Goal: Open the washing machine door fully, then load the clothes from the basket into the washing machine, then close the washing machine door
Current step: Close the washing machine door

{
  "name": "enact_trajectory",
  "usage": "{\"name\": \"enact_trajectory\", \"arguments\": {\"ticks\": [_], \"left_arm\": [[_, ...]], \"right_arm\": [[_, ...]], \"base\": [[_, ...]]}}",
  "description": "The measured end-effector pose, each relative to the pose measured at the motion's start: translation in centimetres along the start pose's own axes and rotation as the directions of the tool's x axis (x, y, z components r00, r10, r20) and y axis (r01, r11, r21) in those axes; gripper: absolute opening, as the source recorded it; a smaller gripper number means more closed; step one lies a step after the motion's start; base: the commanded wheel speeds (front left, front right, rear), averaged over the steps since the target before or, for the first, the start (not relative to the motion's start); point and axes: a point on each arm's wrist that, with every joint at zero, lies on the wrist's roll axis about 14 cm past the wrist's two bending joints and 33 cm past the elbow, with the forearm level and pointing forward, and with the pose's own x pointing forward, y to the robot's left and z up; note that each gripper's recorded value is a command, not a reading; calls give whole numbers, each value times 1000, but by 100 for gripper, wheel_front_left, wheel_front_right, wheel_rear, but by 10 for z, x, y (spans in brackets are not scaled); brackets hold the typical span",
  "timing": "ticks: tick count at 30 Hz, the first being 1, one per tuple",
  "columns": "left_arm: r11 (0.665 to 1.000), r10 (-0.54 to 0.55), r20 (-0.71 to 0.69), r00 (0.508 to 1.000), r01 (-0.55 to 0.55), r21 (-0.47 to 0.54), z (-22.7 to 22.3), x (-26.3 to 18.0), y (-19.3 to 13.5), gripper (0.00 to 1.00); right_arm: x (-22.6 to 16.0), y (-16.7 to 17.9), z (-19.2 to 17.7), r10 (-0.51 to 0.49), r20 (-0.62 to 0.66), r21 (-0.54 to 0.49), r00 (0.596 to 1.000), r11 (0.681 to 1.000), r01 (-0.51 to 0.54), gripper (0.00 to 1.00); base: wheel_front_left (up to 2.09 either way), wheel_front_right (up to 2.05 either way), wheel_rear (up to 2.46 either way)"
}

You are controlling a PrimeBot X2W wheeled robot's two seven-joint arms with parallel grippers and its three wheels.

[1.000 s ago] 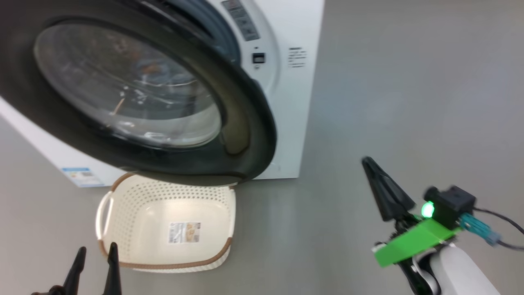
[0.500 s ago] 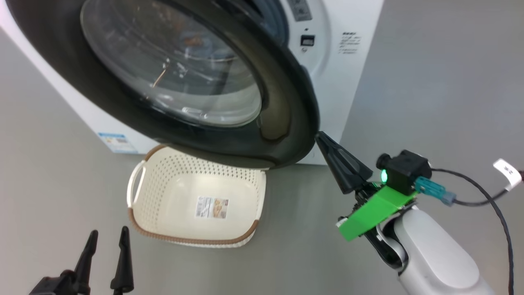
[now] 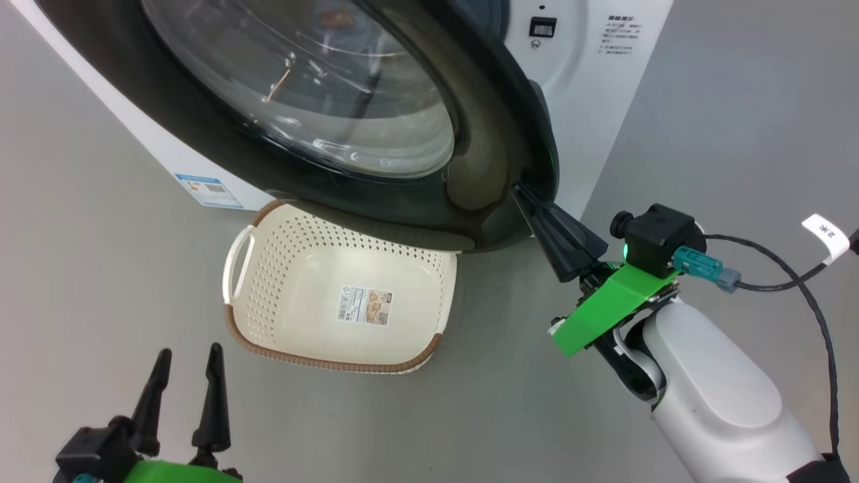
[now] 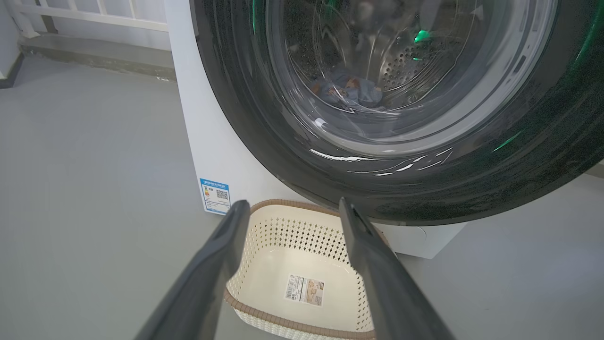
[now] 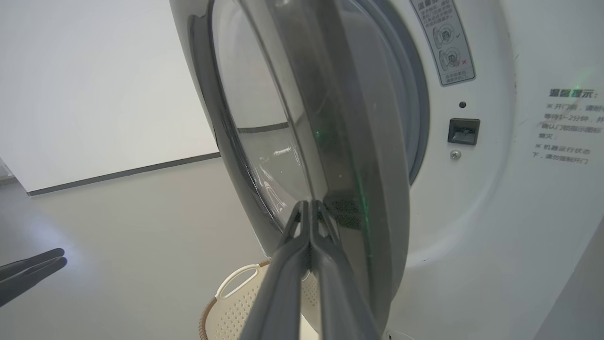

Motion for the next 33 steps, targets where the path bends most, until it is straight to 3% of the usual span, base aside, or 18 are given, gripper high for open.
{"name": "enact_trajectory", "arguments": {"ticks": [6, 22, 33], "left_arm": [[1000, -6, 4, 1000, 6, 5, 1, 9, -2, 100], [1000, -12, -4, 1000, 13, 13, -1, 28, -4, 100], [1000, 16, -20, 1000, -15, 22, -5, 27, 4, 100]], "right_arm": [[14, -9, 0, 2, 7, -8, 1000, 1000, -2, 0], [53, -67, 15, -103, 81, 8, 991, 995, 102, 0], [75, -81, 15, -120, 103, 16, 987, 993, 119, 0]], "base": [[0, 0, 0], [0, 0, 0], [0, 0, 0]]}}
